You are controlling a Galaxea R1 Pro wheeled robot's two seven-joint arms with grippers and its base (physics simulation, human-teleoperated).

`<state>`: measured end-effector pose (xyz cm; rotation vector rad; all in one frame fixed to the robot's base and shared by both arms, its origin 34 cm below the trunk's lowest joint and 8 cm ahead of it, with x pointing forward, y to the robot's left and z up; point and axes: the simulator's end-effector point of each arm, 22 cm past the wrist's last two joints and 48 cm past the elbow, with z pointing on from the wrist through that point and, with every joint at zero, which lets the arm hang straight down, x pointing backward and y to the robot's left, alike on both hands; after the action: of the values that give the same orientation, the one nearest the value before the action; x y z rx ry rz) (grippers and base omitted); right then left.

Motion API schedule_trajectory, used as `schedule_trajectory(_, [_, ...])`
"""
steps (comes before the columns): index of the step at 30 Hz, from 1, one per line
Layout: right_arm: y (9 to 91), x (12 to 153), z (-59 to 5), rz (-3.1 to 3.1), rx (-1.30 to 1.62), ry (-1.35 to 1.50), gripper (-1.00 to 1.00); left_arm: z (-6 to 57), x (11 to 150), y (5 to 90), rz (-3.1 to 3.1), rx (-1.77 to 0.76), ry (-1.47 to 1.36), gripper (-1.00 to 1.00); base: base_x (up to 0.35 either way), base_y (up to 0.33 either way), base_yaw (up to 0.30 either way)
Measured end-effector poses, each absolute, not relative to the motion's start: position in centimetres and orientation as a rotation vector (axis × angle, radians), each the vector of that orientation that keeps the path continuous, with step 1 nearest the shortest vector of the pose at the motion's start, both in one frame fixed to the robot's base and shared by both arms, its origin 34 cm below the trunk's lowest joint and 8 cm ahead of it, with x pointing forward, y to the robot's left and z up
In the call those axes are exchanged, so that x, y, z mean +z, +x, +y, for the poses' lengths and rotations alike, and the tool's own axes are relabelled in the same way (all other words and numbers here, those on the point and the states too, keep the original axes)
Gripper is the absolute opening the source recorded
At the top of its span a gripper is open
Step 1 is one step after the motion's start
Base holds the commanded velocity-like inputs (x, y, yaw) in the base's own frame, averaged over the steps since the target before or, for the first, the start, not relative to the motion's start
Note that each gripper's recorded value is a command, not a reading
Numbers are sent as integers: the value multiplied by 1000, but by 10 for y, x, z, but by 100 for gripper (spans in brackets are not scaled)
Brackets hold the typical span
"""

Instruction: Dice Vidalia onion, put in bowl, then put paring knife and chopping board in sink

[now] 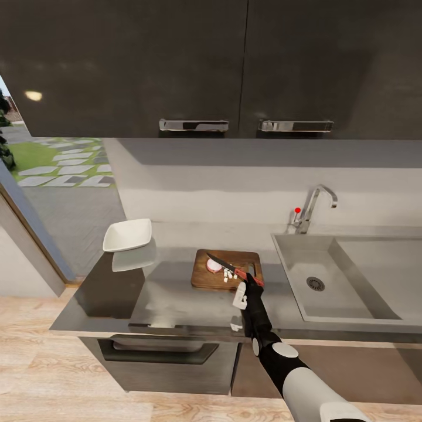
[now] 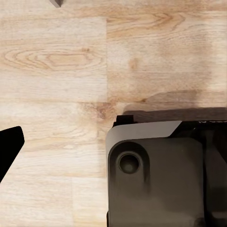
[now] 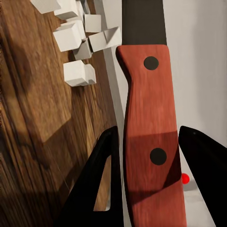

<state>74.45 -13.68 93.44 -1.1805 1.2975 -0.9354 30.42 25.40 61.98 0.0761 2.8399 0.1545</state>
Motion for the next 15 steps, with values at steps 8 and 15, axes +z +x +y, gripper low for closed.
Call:
schedule_trajectory(8, [745, 934, -137, 1297, -936, -1182, -100, 254, 620, 304, 2840, 154, 76, 100, 0, 0, 0])
schedule_trajectory(15, [745, 934, -137, 1297, -936, -1182, -100, 254, 620, 304, 2840, 154, 76, 100, 0, 0, 0])
